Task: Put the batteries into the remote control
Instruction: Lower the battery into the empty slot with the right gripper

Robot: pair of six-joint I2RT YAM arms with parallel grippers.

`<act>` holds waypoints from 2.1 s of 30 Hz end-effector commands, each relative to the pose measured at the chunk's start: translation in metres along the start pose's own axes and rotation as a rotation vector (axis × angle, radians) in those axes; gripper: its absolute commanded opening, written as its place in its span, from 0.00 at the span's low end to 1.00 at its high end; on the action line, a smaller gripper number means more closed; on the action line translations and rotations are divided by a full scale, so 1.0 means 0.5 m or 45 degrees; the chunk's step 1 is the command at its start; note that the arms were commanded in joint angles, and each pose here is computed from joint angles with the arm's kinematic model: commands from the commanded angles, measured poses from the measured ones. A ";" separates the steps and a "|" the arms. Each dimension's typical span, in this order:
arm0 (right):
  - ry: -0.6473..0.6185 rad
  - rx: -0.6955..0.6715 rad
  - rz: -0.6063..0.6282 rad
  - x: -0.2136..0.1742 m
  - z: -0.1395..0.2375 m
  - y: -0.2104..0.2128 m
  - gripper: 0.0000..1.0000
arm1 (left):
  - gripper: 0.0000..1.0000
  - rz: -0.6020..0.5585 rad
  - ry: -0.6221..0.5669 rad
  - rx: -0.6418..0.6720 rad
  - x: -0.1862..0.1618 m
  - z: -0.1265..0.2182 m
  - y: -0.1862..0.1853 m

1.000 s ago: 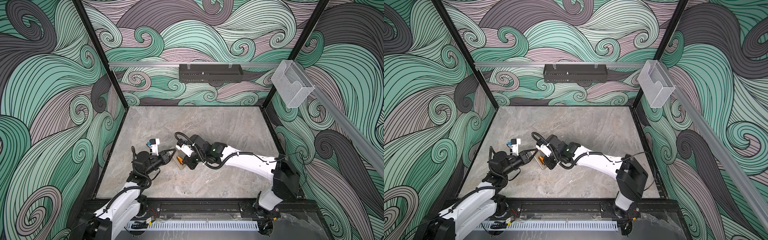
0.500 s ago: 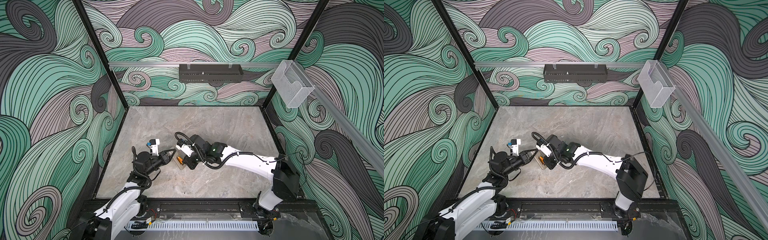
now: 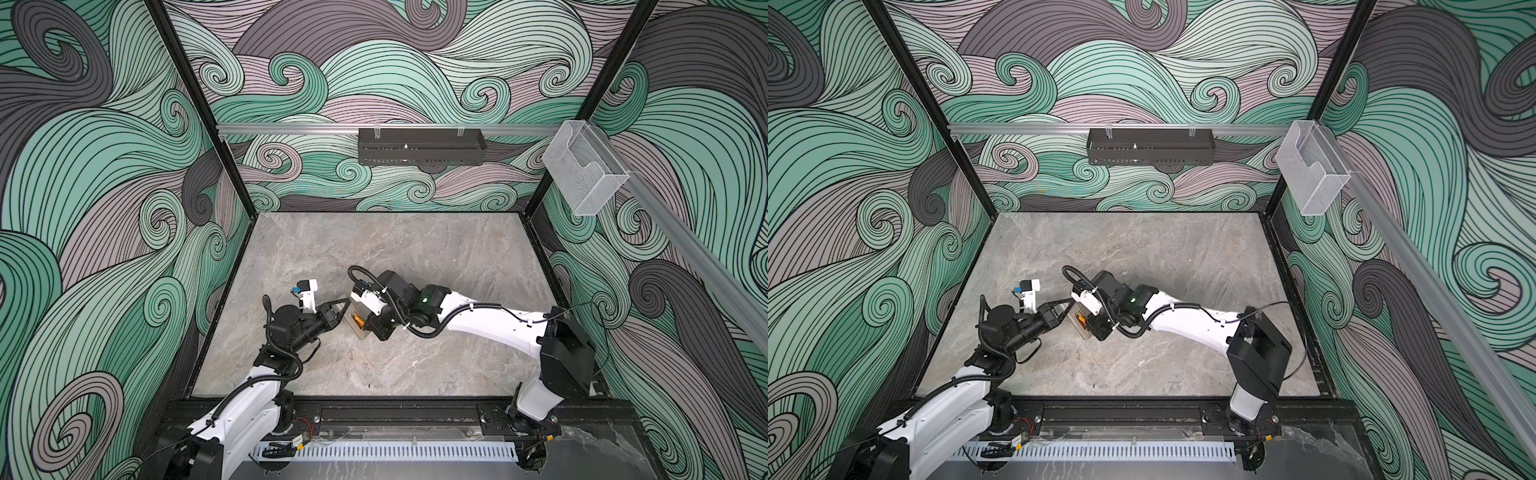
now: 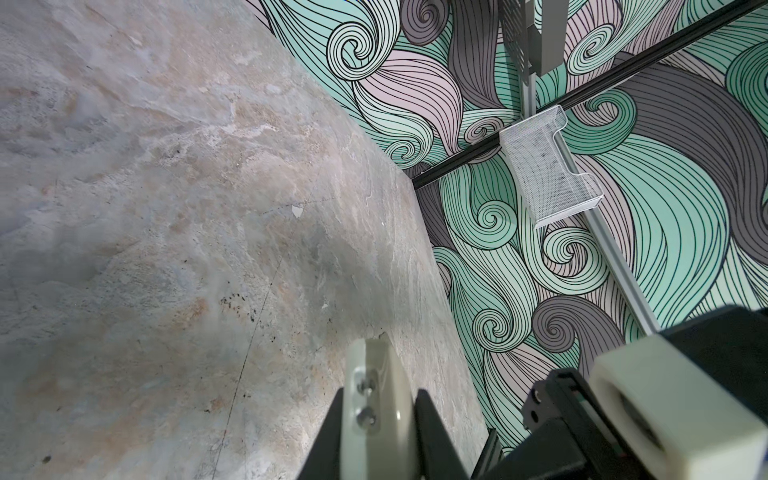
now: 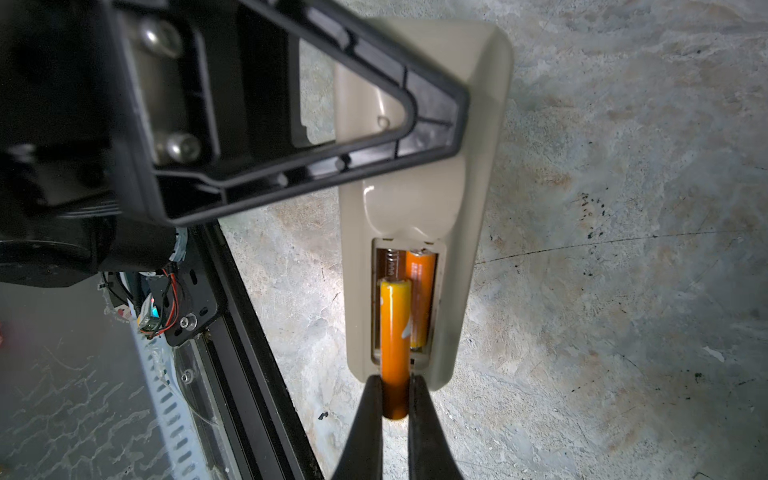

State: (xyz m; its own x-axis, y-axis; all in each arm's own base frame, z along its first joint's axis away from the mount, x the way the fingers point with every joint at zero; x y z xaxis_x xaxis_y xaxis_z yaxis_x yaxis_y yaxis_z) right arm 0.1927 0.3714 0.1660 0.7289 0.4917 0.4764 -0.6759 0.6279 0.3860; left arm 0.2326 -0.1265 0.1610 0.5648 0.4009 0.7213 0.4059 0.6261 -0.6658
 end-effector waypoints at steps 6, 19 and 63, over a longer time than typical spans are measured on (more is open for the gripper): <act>0.024 0.014 -0.024 -0.005 -0.006 0.001 0.00 | 0.00 -0.020 -0.055 -0.038 0.020 0.001 -0.018; 0.030 0.009 -0.036 -0.003 -0.021 -0.003 0.00 | 0.00 -0.017 -0.049 -0.051 0.017 0.000 -0.020; -0.042 -0.017 -0.062 0.019 -0.018 -0.004 0.12 | 0.00 0.018 -0.056 -0.118 0.016 -0.017 -0.043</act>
State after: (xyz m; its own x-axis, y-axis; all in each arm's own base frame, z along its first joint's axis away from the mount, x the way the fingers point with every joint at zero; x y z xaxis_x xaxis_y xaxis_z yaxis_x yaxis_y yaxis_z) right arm 0.1959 0.3755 0.1577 0.7582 0.4645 0.4576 -0.6422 0.6533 0.4009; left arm 0.2351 -0.1335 0.1586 0.5686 0.4292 0.7018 0.3896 0.6108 -0.6893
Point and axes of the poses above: each gripper's point midway between its finger pads, its own z axis back along the fingers, its own y axis along the line the jaws close on, x = y × z, the point moved 4 cm from there along z, back along the fingers, and after that the axes turned 15 degrees about -z, right-handed, at the moved point
